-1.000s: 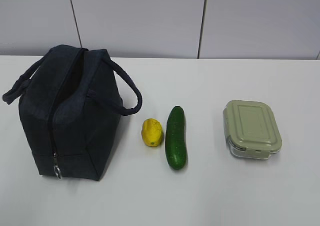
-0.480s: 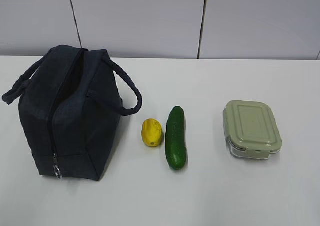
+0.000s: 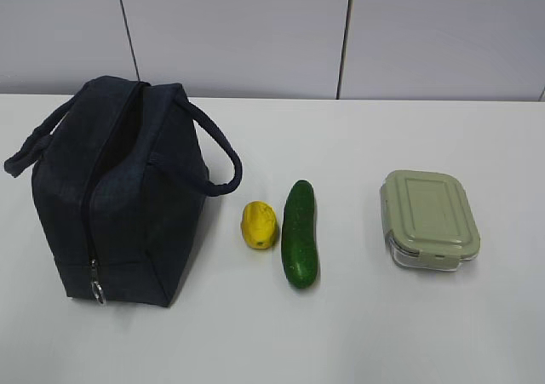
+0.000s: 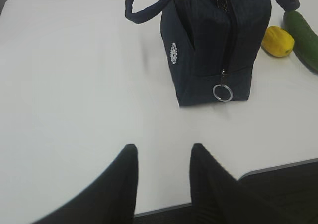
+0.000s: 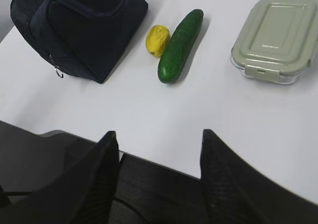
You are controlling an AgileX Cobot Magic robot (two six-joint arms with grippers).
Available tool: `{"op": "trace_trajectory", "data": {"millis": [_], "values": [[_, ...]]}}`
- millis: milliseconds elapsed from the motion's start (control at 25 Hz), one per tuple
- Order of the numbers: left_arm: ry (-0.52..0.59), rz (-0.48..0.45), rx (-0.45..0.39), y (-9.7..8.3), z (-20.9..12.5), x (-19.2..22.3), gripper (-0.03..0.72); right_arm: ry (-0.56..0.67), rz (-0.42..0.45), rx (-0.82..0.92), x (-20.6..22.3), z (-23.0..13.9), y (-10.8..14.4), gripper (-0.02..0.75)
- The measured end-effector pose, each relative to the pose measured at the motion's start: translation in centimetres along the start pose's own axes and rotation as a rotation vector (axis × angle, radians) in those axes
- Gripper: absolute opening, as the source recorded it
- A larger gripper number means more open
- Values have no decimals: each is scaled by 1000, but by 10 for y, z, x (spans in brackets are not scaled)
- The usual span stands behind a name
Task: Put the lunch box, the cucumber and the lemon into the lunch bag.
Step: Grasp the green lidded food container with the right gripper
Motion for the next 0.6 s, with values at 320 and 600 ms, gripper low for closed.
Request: {"op": "trace_trajectory", "data": {"millis": [320, 600], "values": [[0, 0, 0, 0, 0, 0, 238, 70, 21, 69, 21, 10, -8, 398], [0, 0, 0, 0, 0, 0, 238, 96, 138, 163, 38, 32, -2, 398]]}}
Point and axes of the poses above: a point on each arm's last joint axis where the gripper is mounted, x pointing out along that axis toward the gripper, y along the wrist's bending axis when the last joint is at zero, z = x × y, the point moved 5 cm from there along x, pointing out along that axis toward the gripper, and after that the axes turned 3 degrees about -x, right-handed, at the moved point
